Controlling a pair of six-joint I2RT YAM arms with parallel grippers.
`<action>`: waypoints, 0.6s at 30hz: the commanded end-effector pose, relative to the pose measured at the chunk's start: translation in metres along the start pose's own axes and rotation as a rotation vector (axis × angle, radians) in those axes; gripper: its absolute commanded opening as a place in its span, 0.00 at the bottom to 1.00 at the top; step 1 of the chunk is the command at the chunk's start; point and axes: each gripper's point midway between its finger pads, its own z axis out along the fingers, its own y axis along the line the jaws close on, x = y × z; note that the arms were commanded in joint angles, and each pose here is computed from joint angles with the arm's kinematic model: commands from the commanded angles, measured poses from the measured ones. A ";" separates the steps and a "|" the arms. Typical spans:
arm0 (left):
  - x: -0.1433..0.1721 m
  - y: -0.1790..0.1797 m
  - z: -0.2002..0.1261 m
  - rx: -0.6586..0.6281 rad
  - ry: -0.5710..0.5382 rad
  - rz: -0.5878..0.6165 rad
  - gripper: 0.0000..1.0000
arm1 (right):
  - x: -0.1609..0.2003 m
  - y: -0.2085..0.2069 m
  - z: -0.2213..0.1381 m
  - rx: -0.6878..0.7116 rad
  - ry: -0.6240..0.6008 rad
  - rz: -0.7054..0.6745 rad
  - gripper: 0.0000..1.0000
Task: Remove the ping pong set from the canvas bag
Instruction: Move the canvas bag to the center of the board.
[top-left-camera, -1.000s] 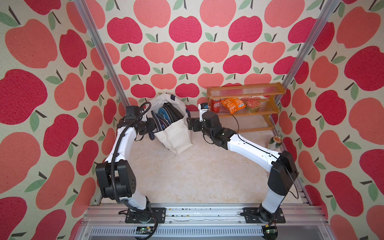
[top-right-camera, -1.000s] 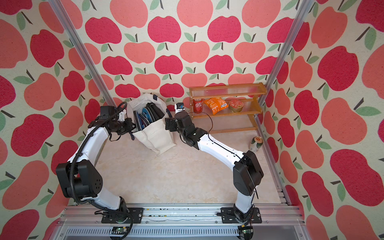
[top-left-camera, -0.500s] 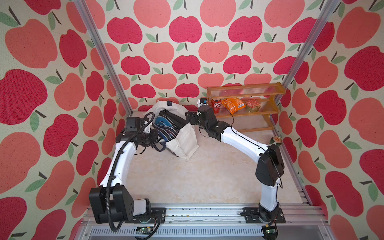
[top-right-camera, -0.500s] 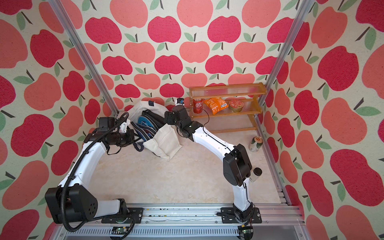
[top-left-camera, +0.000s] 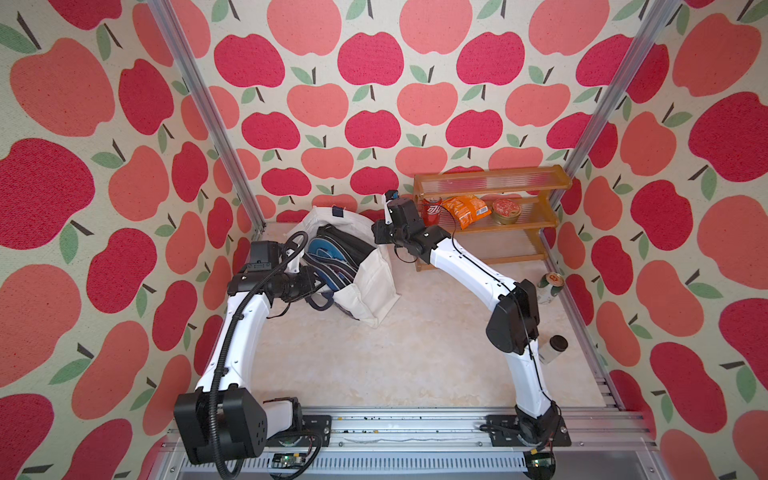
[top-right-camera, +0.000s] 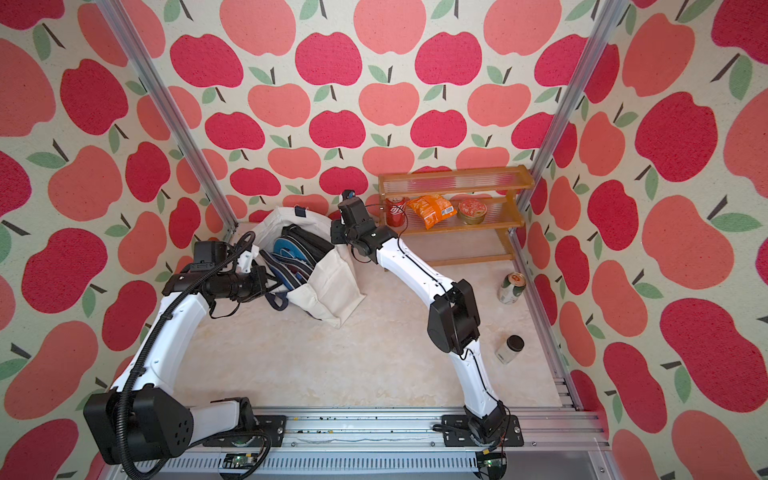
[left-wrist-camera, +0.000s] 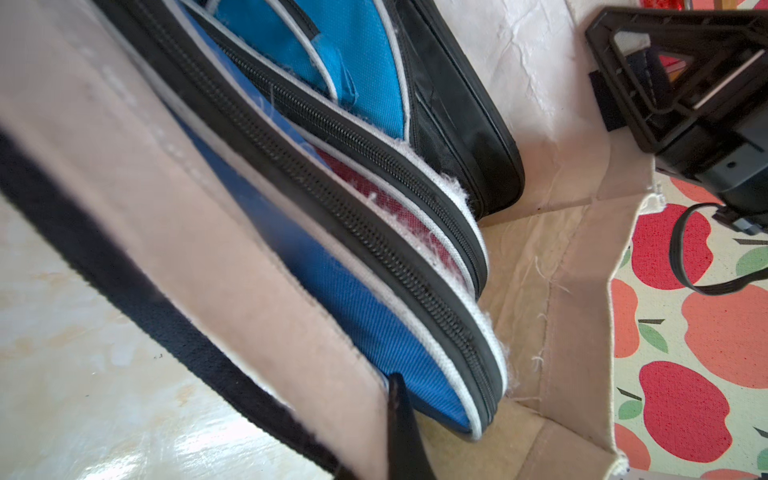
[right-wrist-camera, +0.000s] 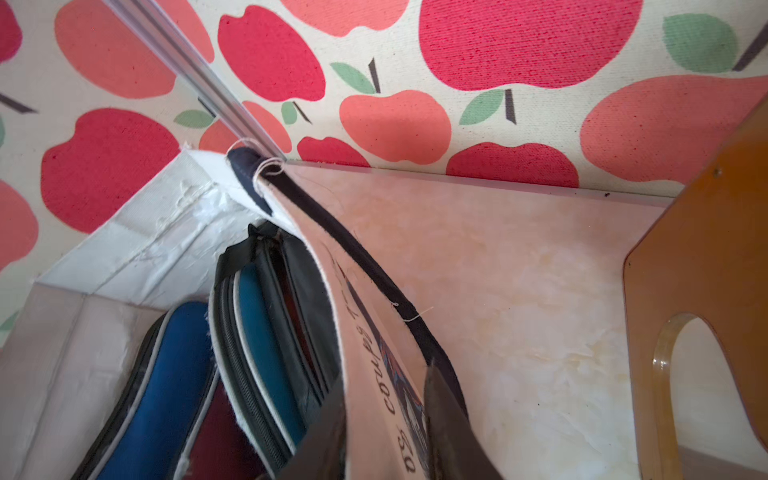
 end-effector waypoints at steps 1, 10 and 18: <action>-0.019 -0.010 -0.017 0.030 -0.064 -0.003 0.00 | 0.013 0.006 -0.008 -0.058 0.099 -0.076 0.07; -0.060 0.018 -0.025 -0.089 -0.175 -0.053 0.00 | 0.021 0.009 -0.046 -0.067 0.099 -0.015 0.00; -0.089 0.027 -0.021 -0.090 -0.209 -0.062 0.00 | 0.069 0.035 -0.096 0.013 -0.040 0.129 0.00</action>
